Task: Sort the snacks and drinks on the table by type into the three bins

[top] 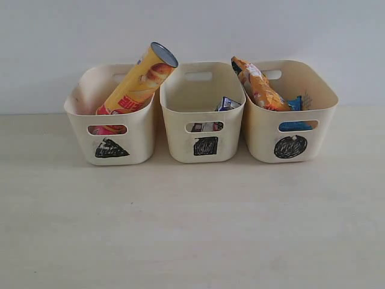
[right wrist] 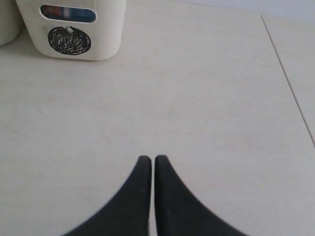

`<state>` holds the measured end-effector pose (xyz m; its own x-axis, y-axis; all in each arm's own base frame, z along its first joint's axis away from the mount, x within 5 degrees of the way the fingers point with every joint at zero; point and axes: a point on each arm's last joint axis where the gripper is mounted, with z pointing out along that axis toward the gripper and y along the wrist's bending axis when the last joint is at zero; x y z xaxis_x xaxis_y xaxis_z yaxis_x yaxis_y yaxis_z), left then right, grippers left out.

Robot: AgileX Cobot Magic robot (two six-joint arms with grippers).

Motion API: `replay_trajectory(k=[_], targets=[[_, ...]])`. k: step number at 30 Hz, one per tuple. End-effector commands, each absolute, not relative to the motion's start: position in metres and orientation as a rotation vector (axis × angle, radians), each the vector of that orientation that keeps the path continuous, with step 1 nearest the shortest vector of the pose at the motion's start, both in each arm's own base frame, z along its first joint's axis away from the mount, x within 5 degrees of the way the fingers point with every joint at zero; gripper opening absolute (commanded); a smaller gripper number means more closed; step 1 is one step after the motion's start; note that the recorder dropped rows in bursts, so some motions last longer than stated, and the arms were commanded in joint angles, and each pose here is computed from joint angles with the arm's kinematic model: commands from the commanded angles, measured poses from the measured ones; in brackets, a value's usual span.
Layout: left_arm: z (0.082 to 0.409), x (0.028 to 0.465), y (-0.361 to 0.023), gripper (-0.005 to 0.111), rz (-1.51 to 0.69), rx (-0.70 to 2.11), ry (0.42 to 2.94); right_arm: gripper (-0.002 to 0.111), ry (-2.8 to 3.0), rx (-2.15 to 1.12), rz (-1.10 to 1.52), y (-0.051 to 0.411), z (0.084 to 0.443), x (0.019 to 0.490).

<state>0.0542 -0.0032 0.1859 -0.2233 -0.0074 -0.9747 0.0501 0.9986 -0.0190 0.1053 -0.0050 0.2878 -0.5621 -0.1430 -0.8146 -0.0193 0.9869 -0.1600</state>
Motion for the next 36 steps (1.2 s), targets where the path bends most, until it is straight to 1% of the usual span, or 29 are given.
replay_trajectory(k=[1,9,24,36], targets=[[0.185,0.054,-0.003,0.004,-0.050,0.030,1.793,0.000,2.077,-0.117,-0.172,-0.006,0.277,0.091],[0.185,0.054,-0.003,0.004,-0.050,0.030,1.793,0.000,1.983,-0.101,-0.163,-0.007,0.262,0.066],[0.185,0.054,-0.003,0.004,-0.050,0.030,1.793,0.000,1.883,-0.109,-0.140,-0.005,0.263,0.060],[0.185,0.054,-0.003,0.004,-0.050,0.030,1.793,0.000,1.765,-0.114,-0.068,-0.001,0.224,0.045]])
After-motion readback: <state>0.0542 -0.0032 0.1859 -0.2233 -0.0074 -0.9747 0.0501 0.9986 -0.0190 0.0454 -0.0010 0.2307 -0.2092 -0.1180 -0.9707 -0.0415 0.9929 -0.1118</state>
